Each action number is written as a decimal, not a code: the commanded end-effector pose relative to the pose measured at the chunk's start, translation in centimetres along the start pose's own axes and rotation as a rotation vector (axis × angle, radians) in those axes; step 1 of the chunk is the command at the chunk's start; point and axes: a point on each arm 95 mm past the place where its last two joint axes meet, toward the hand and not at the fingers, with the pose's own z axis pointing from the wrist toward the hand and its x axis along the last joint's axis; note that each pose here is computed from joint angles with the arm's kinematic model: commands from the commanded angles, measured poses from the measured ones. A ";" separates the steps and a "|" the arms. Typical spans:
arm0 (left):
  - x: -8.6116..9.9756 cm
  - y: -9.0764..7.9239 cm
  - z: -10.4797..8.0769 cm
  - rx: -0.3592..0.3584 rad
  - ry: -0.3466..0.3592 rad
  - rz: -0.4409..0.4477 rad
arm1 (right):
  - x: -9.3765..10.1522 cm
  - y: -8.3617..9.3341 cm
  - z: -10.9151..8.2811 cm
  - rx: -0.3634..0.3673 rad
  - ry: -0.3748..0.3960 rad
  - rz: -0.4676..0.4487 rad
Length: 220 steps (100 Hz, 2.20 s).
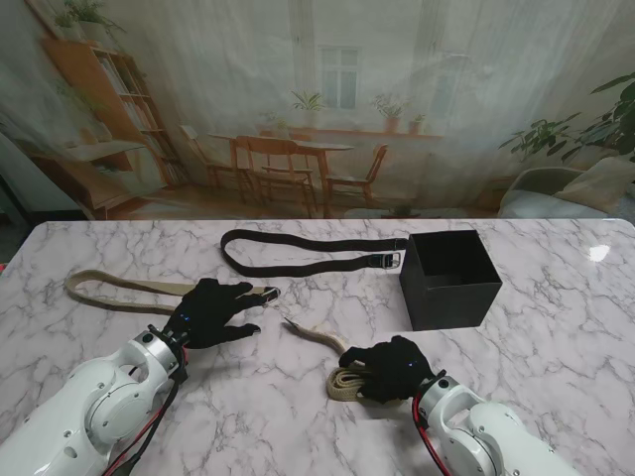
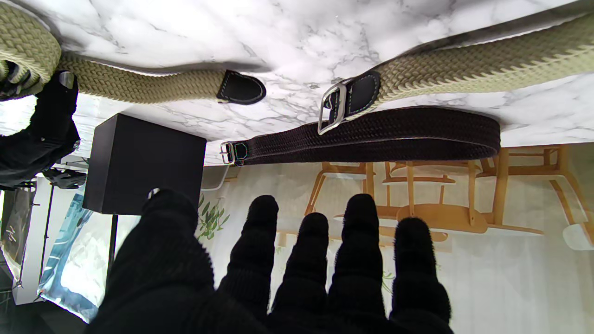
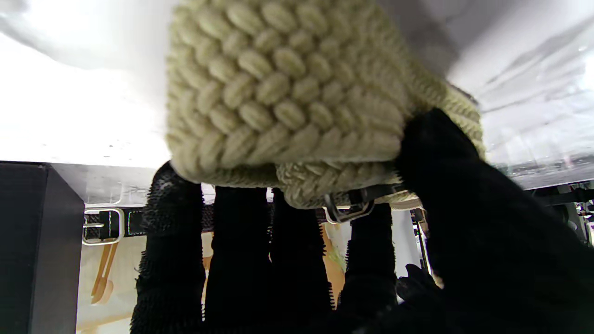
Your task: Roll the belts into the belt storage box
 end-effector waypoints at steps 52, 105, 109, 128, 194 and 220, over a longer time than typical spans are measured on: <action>1.3 1.1 1.6 -0.115 0.061 -0.017 | 0.2 -1.4 -0.4 0.037 -0.002 -0.015; 2.0 3.5 7.4 -0.303 0.148 0.029 | 0.3 -1.3 -0.5 0.041 0.032 -0.017; 2.1 3.6 7.7 -0.303 0.148 0.028 | 0.3 -1.3 -0.4 0.040 0.036 -0.016; 2.3 4.0 8.7 -0.299 0.148 0.040 | 0.4 -1.3 -0.4 0.038 0.045 -0.011; 2.9 5.0 9.8 -0.308 0.109 0.034 | 0.4 -1.5 -0.4 0.040 0.041 -0.006; 1.8 4.4 7.5 -0.314 0.067 0.090 | 0.2 -1.4 -0.5 0.034 0.026 -0.016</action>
